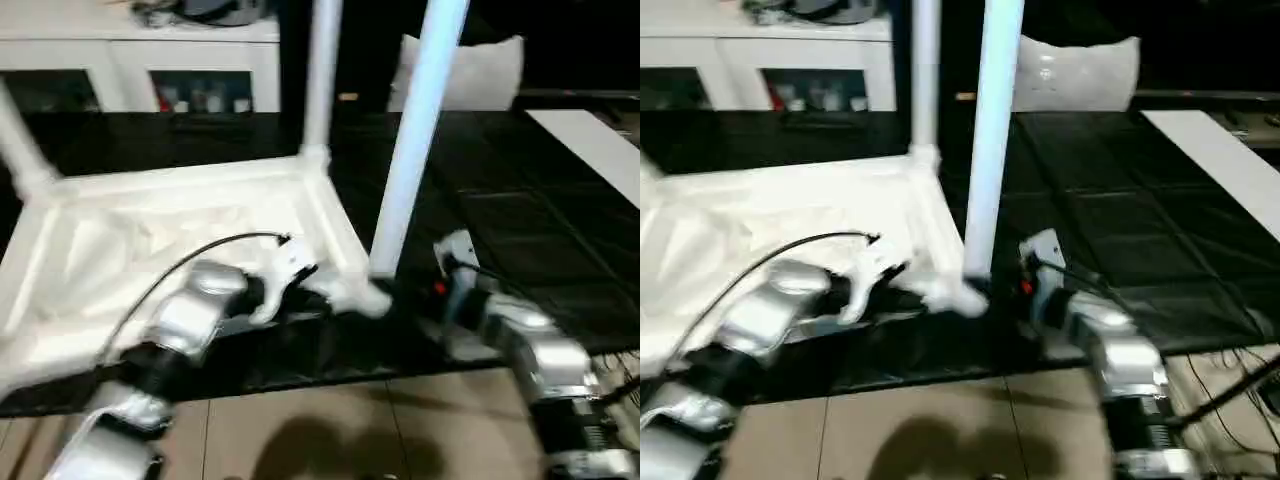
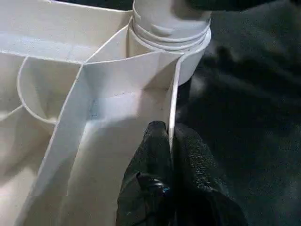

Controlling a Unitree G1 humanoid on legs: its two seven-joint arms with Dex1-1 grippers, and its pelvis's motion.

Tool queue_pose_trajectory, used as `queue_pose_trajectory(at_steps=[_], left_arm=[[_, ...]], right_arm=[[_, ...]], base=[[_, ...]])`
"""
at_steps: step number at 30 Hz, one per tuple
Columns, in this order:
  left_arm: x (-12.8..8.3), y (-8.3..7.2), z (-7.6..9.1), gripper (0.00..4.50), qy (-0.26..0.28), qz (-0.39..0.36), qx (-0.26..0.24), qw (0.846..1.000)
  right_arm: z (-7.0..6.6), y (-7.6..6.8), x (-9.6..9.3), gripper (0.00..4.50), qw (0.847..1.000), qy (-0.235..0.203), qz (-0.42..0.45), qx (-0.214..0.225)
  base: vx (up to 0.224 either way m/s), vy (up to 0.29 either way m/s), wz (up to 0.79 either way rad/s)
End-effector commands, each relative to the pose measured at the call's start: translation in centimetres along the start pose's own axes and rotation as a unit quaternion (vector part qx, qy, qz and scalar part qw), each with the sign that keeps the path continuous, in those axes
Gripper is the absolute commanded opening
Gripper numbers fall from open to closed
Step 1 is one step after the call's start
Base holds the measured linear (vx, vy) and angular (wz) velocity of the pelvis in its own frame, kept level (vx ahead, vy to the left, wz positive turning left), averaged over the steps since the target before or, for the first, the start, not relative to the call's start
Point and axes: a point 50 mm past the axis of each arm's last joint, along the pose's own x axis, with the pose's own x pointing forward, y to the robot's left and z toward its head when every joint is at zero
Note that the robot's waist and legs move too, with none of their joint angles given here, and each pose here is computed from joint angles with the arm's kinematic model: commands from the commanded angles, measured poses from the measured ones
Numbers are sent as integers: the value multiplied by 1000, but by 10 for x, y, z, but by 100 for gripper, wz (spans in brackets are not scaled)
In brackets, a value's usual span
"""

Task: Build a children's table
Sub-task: Rotate leg to tighten

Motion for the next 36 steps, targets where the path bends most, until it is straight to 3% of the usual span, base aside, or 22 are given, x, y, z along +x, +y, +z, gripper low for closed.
queue_pose_trajectory(at_steps=[1,3,5,7,10,15,19,21,24,25,30,36], left_arm=[[16,-4,45,0,-96,69,-4,993],[21,-6,52,0,-113,88,-3,990],[26,-9,58,0,-128,103,-11,986],[26,-10,59,0,-127,107,-7,986],[25,-11,56,0,-120,100,2,988],[19,-10,42,0,-98,70,26,992],[8,-7,25,0,-71,38,47,996],[6,-6,23,0,-68,35,51,996],[-6,0,10,0,-41,5,79,996],[-6,0,10,0,-41,5,79,996],[-20,3,0,0,-9,-56,112,992],[-28,-7,-6,0,10,-153,165,974]], right_arm=[[-10,49,39,197,998,24,51,34],[-13,46,46,197,999,35,1,39],[-9,45,52,197,999,10,-22,36],[-3,46,53,265,999,-15,-24,34],[1,43,52,267,999,-31,-35,22],[4,34,41,332,999,-46,-26,-10],[11,12,19,364,997,-61,-3,-37],[13,10,16,386,997,-61,3,-41],[21,-1,-8,407,992,-37,90,-82],[21,-1,-8,417,992,-37,90,-82],[26,-7,-35,447,970,35,198,-133],[30,-6,-37,447,955,54,241,-162]], base=[[0,0,0],[0,0,0],[0,0,0],[0,0,0],[0,0,0],[0,0,0],[0,0,0],[0,0,0],[0,0,0],[0,0,0],[0,0,0],[0,0,0]])
